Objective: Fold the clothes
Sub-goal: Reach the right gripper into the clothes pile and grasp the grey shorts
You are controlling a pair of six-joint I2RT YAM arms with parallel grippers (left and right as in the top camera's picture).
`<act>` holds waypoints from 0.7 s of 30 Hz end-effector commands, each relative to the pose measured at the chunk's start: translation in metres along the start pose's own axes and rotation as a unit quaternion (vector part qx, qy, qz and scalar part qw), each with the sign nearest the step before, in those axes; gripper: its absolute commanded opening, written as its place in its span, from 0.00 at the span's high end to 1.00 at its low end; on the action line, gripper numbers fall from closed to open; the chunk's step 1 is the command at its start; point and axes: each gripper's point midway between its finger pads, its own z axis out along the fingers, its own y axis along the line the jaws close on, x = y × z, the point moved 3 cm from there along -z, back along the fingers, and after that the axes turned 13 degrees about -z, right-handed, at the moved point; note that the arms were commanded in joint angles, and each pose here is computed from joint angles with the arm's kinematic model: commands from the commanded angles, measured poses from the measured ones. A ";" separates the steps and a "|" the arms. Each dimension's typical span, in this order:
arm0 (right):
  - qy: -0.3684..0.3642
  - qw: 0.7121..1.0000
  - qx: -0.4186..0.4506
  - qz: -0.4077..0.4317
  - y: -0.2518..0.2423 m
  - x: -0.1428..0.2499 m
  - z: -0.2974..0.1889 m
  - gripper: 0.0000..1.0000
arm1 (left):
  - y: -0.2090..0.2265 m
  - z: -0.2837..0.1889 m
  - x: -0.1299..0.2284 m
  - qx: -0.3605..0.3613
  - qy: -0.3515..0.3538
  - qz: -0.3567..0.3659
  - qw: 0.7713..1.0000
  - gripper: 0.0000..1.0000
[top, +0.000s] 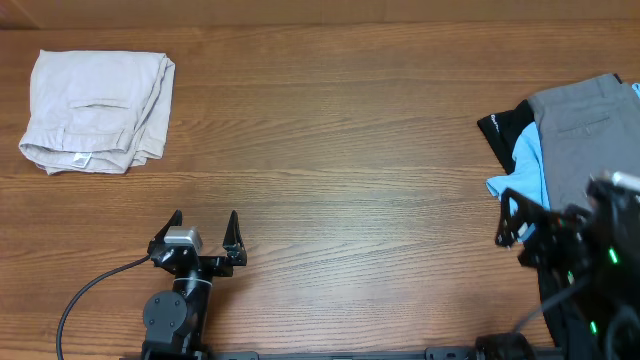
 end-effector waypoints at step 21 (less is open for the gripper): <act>0.232 0.962 0.138 -0.047 -0.028 0.023 0.116 0.00 | -0.001 0.000 -0.001 0.005 -0.004 0.011 1.000 0.00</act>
